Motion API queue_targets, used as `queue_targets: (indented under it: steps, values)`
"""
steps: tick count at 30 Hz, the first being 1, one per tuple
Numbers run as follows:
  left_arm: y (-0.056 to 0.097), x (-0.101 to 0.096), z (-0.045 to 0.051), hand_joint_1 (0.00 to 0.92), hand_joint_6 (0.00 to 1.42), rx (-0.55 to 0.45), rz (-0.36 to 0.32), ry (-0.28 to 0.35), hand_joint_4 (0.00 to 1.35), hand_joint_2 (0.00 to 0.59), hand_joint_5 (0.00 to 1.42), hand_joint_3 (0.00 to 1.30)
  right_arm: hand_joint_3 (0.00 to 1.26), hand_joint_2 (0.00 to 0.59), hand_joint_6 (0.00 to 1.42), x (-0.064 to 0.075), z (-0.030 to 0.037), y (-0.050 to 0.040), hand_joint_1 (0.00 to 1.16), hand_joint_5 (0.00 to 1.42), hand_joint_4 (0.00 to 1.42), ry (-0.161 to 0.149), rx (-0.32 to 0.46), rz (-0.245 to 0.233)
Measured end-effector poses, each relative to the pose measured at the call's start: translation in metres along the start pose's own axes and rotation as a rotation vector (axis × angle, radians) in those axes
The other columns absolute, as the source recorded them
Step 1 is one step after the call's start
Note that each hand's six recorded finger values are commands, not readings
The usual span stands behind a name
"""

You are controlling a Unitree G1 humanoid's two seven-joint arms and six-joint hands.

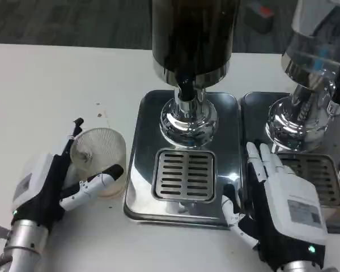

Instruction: Grasp the cup under the faucet to collect the drink, then remove the cup.

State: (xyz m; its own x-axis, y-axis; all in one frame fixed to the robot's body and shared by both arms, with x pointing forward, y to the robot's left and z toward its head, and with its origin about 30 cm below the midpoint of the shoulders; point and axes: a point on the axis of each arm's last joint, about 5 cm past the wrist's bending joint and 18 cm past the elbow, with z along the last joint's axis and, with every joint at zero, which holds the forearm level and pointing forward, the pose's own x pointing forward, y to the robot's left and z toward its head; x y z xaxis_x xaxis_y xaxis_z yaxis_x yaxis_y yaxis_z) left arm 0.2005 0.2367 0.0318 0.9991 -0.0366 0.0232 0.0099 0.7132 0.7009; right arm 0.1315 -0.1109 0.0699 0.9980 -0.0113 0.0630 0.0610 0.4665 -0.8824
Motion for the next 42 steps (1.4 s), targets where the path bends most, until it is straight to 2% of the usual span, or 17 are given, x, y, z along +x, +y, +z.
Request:
queue_targets:
  steps: [6,13,29,42]
  values:
    - [0.0,0.0004,0.0005,0.258,0.63,-0.018,0.028,-0.003,0.44,0.07,0.66,0.38,0.04,0.521,0.13,-0.0006,0.0001,0.0003,0.39,0.09,0.0,0.003,0.001,-0.001]
    - [-0.0009,-0.0002,0.0005,0.286,0.69,-0.02,0.055,-0.002,0.56,0.089,0.75,0.49,0.04,0.521,0.14,-0.0006,0.0002,0.0004,0.39,0.09,0.0,0.005,0.003,-0.002]
    - [-0.0039,-0.0055,-0.0027,0.347,0.81,-0.005,0.143,-0.008,0.7,0.091,0.87,0.63,0.05,0.521,0.16,-0.0002,0.0004,0.0003,0.39,0.09,0.0,0.007,0.009,-0.003]
    - [-0.0061,-0.0069,-0.0034,0.384,0.85,-0.014,0.157,-0.009,0.73,0.087,0.89,0.66,0.05,0.521,0.16,0.0001,-0.0004,-0.0001,0.39,0.09,0.0,0.011,0.008,-0.005]
